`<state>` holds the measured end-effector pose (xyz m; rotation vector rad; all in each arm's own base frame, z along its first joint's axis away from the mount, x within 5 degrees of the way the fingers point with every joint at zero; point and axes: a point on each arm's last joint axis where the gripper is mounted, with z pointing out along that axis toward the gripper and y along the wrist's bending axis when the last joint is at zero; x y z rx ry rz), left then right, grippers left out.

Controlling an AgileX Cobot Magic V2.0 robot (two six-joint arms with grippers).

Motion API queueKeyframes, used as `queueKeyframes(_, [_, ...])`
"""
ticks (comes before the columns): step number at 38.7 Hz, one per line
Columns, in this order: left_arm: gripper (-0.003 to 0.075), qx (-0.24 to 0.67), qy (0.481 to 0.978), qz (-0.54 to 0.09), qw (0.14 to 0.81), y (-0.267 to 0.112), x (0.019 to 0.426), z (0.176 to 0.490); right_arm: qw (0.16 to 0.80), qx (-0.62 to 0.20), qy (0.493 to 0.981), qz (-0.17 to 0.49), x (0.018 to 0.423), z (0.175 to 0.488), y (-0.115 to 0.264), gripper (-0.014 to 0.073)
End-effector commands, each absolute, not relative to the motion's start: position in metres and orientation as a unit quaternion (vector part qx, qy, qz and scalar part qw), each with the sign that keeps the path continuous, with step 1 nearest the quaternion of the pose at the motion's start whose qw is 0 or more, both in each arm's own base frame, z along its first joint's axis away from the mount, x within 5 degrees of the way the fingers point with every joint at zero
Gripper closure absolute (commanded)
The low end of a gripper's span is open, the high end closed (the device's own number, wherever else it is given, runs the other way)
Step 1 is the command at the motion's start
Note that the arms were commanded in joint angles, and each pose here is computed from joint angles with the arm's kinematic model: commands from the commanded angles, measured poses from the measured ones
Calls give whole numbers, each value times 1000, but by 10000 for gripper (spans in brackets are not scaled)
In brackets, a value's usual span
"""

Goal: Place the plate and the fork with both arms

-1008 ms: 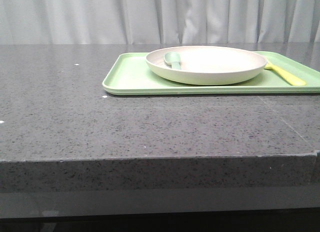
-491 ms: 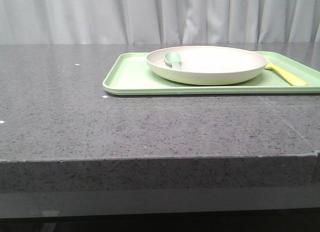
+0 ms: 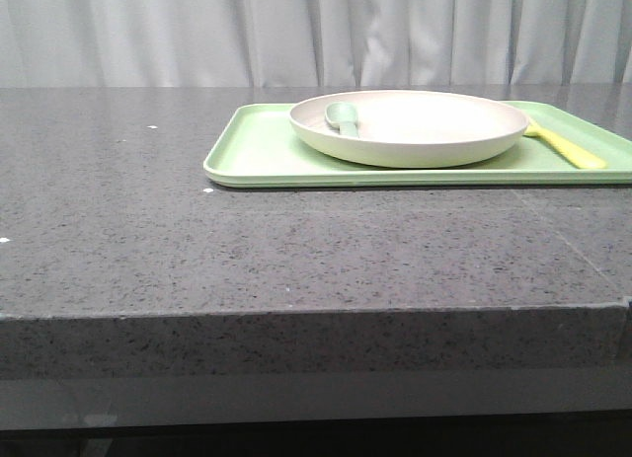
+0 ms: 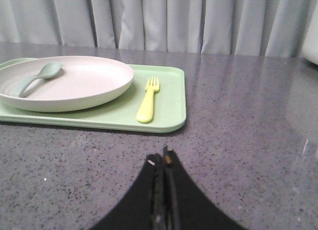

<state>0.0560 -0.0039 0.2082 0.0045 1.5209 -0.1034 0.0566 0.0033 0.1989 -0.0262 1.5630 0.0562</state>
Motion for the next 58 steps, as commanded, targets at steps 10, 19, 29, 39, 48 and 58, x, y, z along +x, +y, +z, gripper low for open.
queueKeyframes(10, [738,-3,653,-50,756,-3,54,216,756,-7,655,23,54,211,2,662])
queueKeyframes(19, [738,-3,653,-50,756,-3,54,216,756,-7,654,23,54,212,2,662])
queueKeyframes(29, [738,-3,653,-50,756,-3,54,216,756,-7,654,23,54,212,2,662])
queueKeyframes(39, [738,-3,653,-50,756,-3,54,216,756,-7,654,23,54,212,2,662])
queueKeyframes(48, [738,-3,653,-50,756,-3,54,216,756,-7,654,23,54,212,2,662])
queueKeyframes(58, [738,-18,653,-32,757,-1,54,216,756,-7,654,23,54,212,2,662])
